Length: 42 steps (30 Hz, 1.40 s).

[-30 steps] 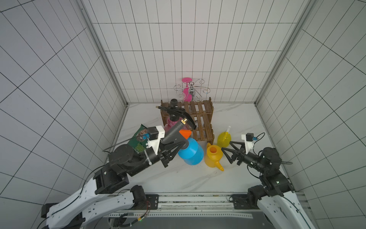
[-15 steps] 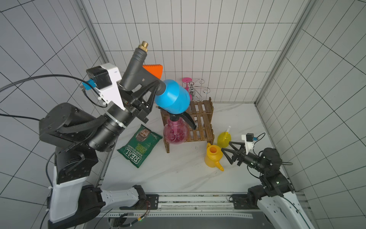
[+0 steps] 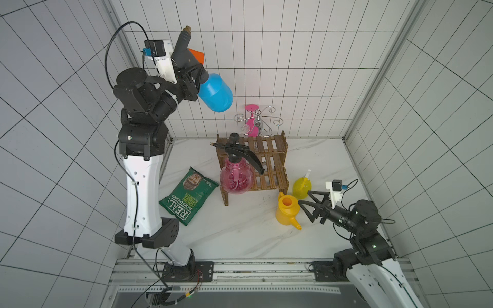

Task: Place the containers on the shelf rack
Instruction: 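Place the container on the shelf.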

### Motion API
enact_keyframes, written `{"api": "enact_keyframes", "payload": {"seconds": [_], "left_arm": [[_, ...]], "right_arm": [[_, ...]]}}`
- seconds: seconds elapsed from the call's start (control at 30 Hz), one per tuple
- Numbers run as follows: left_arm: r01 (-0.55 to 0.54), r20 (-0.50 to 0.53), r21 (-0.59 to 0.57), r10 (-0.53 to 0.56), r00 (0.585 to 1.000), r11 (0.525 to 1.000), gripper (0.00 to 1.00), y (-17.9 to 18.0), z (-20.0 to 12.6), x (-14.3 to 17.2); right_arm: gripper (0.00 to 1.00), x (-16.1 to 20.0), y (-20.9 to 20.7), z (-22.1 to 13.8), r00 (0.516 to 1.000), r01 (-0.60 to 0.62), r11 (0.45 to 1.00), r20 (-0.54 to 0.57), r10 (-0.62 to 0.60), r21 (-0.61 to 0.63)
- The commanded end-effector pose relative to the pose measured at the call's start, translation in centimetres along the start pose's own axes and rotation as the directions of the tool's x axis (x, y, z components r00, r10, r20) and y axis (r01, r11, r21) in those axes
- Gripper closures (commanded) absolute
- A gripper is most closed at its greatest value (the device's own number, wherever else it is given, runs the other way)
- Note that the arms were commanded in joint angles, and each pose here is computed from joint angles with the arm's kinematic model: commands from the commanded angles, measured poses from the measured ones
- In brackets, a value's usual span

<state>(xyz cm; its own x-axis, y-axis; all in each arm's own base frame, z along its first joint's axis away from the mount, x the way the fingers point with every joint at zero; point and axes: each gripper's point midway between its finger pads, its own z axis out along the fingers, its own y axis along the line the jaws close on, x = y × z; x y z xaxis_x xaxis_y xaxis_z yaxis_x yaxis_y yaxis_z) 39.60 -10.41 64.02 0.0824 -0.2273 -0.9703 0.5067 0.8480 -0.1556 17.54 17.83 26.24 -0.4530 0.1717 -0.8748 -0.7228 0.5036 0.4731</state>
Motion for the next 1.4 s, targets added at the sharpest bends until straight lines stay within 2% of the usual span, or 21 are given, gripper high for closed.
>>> {"api": "enact_keyframes", "payload": {"seconds": [0.0, 0.27, 0.47, 0.7, 0.93, 1.37], "left_arm": [[-0.015, 0.063, 0.251, -0.001, 0.998, 0.968, 1.00, -4.7, -1.5, -2.7], [-0.053, -0.118, 0.249, 0.085, 0.989, 0.967, 1.00, -2.0, 1.5, 4.2], [-0.080, -0.200, 0.230, 0.127, 0.971, 0.970, 1.00, -0.2, 2.6, 7.6], [-0.058, -0.271, 0.265, 0.132, 0.953, 0.962, 1.00, 0.5, 3.6, 11.1], [-0.056, -0.312, 0.291, 0.150, 0.938, 0.955, 1.00, 0.9, 3.6, 13.6], [-0.050, -0.342, 0.329, 0.169, 0.924, 0.943, 1.00, 0.2, 3.6, 15.9]], "right_arm": [[0.01, -0.1, 0.2, 0.0, 1.000, 0.005, 1.000, 0.013, -0.005, -0.018], [0.01, 0.0, 0.1, 0.1, 1.000, 0.000, 1.000, 0.009, 0.000, -0.025], [0.01, 0.1, 0.0, 0.3, 1.000, -0.006, 1.000, 0.001, 0.006, -0.025], [0.01, 0.1, 0.0, 0.3, 1.000, -0.005, 1.000, 0.002, 0.006, -0.023], [0.01, 0.0, 0.2, 0.2, 1.000, -0.004, 0.999, 0.003, 0.004, -0.033], [0.01, 0.0, 0.4, 0.1, 1.000, -0.003, 0.999, 0.006, 0.003, -0.039]]}}
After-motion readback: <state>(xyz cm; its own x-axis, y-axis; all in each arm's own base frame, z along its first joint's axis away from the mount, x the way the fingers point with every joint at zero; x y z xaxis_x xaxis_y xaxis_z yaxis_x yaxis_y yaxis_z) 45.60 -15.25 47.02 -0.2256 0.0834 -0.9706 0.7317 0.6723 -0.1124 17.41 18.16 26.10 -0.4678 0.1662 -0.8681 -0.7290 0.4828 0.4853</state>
